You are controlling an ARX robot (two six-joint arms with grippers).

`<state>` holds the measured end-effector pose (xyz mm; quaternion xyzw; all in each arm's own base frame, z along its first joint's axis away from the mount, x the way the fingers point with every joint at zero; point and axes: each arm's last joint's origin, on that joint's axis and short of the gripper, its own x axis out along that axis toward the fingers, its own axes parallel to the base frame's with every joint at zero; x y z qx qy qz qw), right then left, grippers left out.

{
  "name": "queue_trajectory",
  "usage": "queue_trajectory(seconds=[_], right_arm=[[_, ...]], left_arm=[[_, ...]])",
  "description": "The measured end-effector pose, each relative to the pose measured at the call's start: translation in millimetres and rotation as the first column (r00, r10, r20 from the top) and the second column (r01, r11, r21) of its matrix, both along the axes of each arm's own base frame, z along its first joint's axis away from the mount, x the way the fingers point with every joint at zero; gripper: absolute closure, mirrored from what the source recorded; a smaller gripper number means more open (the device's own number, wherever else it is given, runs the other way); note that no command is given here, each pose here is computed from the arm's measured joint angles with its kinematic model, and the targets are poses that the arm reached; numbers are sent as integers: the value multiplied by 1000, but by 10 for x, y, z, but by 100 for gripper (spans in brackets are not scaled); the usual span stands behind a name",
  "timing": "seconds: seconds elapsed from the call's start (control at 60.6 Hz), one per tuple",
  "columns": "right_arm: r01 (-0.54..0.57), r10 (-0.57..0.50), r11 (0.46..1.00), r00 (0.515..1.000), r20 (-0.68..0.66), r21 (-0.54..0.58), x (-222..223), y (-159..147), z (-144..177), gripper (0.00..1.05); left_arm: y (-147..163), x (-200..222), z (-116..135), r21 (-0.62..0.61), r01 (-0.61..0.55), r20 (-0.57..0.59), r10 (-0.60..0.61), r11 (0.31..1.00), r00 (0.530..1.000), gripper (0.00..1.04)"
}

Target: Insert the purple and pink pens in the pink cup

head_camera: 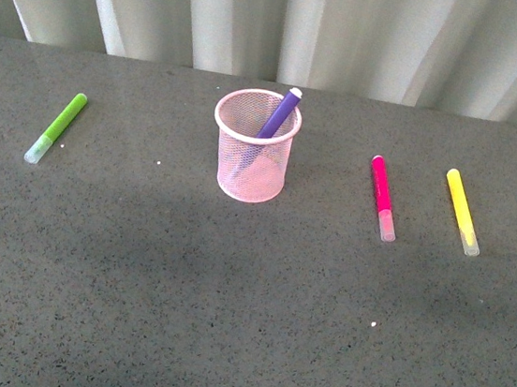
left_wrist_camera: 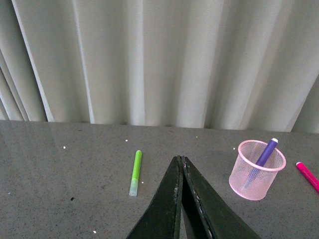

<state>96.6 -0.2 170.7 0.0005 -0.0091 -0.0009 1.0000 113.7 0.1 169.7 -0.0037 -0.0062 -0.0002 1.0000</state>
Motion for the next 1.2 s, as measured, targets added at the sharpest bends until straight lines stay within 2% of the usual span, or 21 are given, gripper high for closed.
queue_trajectory(seconds=[0.363, 0.429, 0.511, 0.709, 0.841, 0.973, 1.072, 1.121, 1.204], right_arm=[[0, 0, 1000, 1000, 0, 0, 0, 0, 0, 7], [0, 0, 1000, 1000, 0, 0, 0, 0, 0, 7], [0, 0, 1000, 1000, 0, 0, 0, 0, 0, 7], [0, 0, 1000, 1000, 0, 0, 0, 0, 0, 7], [0, 0, 1000, 1000, 0, 0, 0, 0, 0, 7], [0, 0, 1000, 1000, 0, 0, 0, 0, 0, 7], [-2, 2, 1000, 1000, -1, 0, 0, 0, 1, 7], [-51, 51, 999, 995, -83, 9, 0, 8, -7, 7], [-116, 131, 991, 948, -290, 68, 12, 12, 39, 7]], left_arm=[[-1, -71, -9, 0, 1, -2, -1, 1000, 1000, 101], [-1, -126, -51, 0, 2, -35, -2, 1000, 999, 101], [-1, -162, -30, 0, 1, -3, -1, 1000, 1000, 101], [-1, -163, -34, 0, 0, -6, 0, 1000, 1000, 99], [-1, -163, -34, 0, 0, -7, 0, 1000, 1000, 71], [-1, -163, -34, 0, 0, -6, 0, 1000, 1000, 50], [-1, -163, -34, 0, 0, -6, 0, 1000, 1000, 28], [-1, -163, -34, 0, 0, -6, 0, 1000, 1000, 21], [-1, -163, -34, 0, 0, -6, 0, 1000, 1000, 7]])
